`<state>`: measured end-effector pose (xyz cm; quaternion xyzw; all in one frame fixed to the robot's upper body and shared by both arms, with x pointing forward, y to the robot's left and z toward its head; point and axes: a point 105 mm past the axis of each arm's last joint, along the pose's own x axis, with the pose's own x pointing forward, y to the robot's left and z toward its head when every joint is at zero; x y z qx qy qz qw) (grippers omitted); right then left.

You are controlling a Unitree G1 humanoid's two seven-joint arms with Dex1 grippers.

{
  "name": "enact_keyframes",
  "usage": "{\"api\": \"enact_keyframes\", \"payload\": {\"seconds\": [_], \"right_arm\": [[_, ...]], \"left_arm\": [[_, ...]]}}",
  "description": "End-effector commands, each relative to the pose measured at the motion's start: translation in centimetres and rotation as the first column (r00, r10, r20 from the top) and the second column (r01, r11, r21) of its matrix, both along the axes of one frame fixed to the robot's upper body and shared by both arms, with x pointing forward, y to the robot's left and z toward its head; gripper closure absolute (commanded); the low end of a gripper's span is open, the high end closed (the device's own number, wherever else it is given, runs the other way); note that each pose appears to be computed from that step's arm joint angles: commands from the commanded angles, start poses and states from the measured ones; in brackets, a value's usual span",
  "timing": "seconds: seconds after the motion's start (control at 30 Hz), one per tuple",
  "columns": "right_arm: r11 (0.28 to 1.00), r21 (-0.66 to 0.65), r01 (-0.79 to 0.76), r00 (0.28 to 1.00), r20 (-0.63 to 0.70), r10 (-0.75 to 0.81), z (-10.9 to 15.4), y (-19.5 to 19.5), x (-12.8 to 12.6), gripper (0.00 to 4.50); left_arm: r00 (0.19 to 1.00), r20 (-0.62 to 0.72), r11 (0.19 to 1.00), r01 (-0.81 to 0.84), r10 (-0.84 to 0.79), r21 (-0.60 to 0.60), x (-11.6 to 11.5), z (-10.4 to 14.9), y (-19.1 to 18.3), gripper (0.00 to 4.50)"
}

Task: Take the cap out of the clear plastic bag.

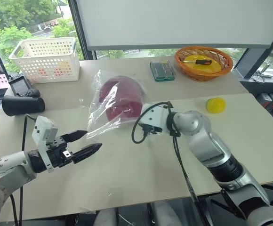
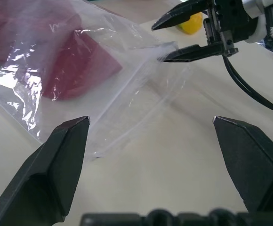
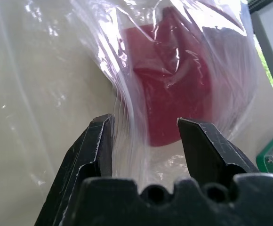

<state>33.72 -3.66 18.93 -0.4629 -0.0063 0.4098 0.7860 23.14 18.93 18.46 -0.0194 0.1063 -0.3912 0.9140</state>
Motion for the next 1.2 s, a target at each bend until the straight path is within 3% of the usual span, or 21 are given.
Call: {"api": "enact_keyframes", "payload": {"seconds": [0.03, 0.17, 0.2, 0.57, 0.7, 0.87, 0.93, 1.0, 1.13, 1.2], "right_arm": [[0.998, 0.06, 0.019, 0.999, 0.029, -0.021, 1.2, -0.1, 0.0, 2.99], [0.998, 0.058, -0.024, 0.999, -0.041, 0.026, 0.0, 0.6, -0.7, 4.3], [0.996, 0.069, -0.055, 0.996, -0.07, 0.06, -0.2, 1.2, -1.0, 4.45], [0.983, 0.123, -0.136, 0.98, -0.131, 0.152, 1.5, 5.9, -0.1, 4.45], [0.978, 0.163, -0.133, 0.979, -0.135, 0.156, 2.7, 7.8, 0.5, 4.45], [0.976, 0.172, -0.134, 0.979, -0.131, 0.158, 2.9, 9.2, 1.1, 4.45], [0.977, 0.165, -0.139, 0.978, -0.131, 0.161, 2.7, 9.5, 1.1, 4.45], [0.976, 0.164, -0.141, 0.978, -0.133, 0.164, 2.6, 9.6, 1.2, 4.45], [0.979, 0.149, -0.139, 0.978, -0.134, 0.159, 2.3, 9.5, 1.4, 4.45], [0.98, 0.137, -0.142, 0.978, -0.134, 0.161, 2.2, 9.3, 1.4, 4.45]], "left_arm": [[0.998, 0.055, 0.999, 0.027, -0.028, 0.017, -0.1, 0.7, -0.4, 0.0], [0.997, 0.051, 0.998, 0.052, -0.053, 0.031, -0.2, 0.4, -0.8, 0.0], [0.997, 0.053, 0.998, 0.056, -0.058, 0.038, -0.2, 0.3, -0.9, 0.0], [0.996, 0.046, 0.997, 0.071, -0.072, 0.029, -0.4, -0.5, -1.9, 0.0], [1.0, 0.008, 0.999, 0.017, -0.016, -0.049, 0.0, -1.1, -2.6, 0.0], [0.986, -0.132, 0.971, -0.13, 0.105, -0.2, 0.8, -2.8, -3.6, 0.0], [0.951, -0.23, 0.914, -0.273, 0.208, -0.3, 1.7, -3.7, -3.1, 0.0], [0.893, -0.365, 0.8, -0.414, 0.265, -0.434, 2.5, -4.5, -2.5, 0.0], [0.818, -0.51, 0.606, -0.553, 0.265, -0.572, 3.8, -5.1, -1.6, 0.0], [0.762, -0.59, 0.515, -0.63, 0.266, -0.581, 4.7, -6.1, -1.1, 0.0]]}}
